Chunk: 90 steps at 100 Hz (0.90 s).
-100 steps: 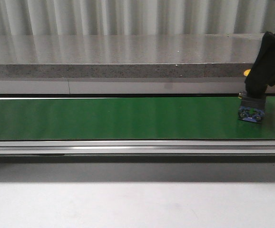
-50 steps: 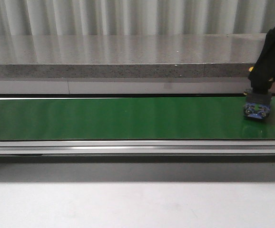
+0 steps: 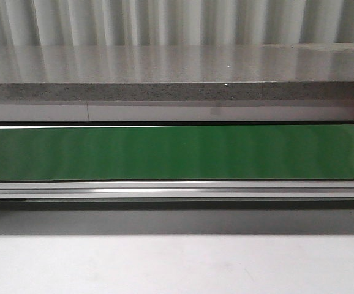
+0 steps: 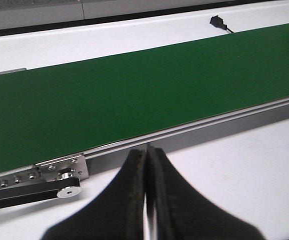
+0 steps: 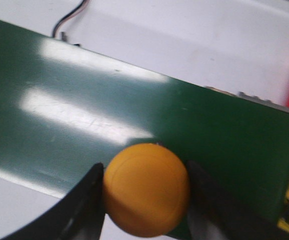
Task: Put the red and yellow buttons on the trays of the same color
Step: 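Lower the yellow button into the yellow tray and release it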
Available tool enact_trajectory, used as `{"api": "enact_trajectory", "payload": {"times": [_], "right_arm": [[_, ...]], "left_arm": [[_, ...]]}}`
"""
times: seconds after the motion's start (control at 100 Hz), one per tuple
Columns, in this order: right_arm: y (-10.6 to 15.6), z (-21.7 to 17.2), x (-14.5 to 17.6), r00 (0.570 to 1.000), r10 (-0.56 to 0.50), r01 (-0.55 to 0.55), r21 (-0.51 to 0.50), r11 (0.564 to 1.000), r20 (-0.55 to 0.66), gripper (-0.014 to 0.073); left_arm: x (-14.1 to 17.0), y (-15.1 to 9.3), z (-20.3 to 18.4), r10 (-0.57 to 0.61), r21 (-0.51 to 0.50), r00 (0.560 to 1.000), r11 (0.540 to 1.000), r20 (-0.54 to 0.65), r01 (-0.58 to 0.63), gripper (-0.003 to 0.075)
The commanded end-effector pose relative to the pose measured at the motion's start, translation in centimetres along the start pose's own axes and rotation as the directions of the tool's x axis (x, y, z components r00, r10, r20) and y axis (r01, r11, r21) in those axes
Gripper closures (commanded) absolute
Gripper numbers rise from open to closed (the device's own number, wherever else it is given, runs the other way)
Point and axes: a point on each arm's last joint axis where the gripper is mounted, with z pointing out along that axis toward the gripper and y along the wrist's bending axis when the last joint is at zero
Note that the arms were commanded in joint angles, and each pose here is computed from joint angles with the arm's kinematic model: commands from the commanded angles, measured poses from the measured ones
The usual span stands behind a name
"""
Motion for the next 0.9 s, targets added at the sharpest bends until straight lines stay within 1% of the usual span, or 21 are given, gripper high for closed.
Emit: {"api": "enact_trajectory", "payload": {"times": [0.0,0.1,0.18,0.28,0.42,0.5,0.57,0.71,0.78,0.89], "right_arm": [[-0.5,-2.7,-0.4,0.993,0.062,-0.071,0.089,0.994,0.104,0.0589],[-0.9,-3.2,0.4,0.988,0.104,-0.118,0.127,0.985,0.111,0.0589],[-1.6,-3.2,1.4,0.978,0.176,-0.191,0.142,0.971,0.107,0.0589],[-3.1,-3.3,2.9,0.957,0.268,-0.284,0.178,0.942,0.108,0.0589],[-5.5,-3.6,5.2,0.915,0.384,-0.403,0.241,0.883,0.12,0.0589],[-6.8,-3.7,6.5,0.867,0.474,-0.498,0.27,0.824,0.151,0.0589],[-7.8,-3.6,7.5,0.828,0.531,-0.56,0.29,0.776,0.178,0.0589],[-9.4,-3.0,9.5,0.769,0.611,-0.636,0.325,0.7,0.19,0.0589],[-9.9,-2.7,10.3,0.741,0.637,-0.668,0.334,0.665,0.214,0.0589],[-10.7,-2.3,11.2,0.717,0.645,-0.695,0.342,0.632,0.265,0.0589]], "left_arm": [[-1.3,-0.2,-0.3,-0.01,0.011,0.997,1.0,0.081,0.009,0.074],[-1.3,-0.2,-0.3,-0.01,0.011,0.997,1.0,0.081,0.009,0.074],[-1.3,-0.2,-0.3,-0.01,0.011,0.997,1.0,0.081,0.009,0.074],[-1.3,-0.2,-0.3,-0.01,0.011,0.997,1.0,0.081,0.009,0.074],[-1.3,-0.2,-0.3,-0.01,0.011,0.997,1.0,0.081,0.009,0.074],[-1.3,-0.2,-0.3,-0.01,0.011,0.997,1.0,0.081,0.009,0.074],[-1.3,-0.2,-0.3,-0.01,0.011,0.997,1.0,0.081,0.009,0.074],[-1.3,-0.2,-0.3,-0.01,0.011,0.997,1.0,0.081,0.009,0.074],[-1.3,-0.2,-0.3,-0.01,0.011,0.997,1.0,0.081,0.009,0.074],[-1.3,-0.2,-0.3,-0.01,0.011,0.997,1.0,0.081,0.009,0.074]]}}
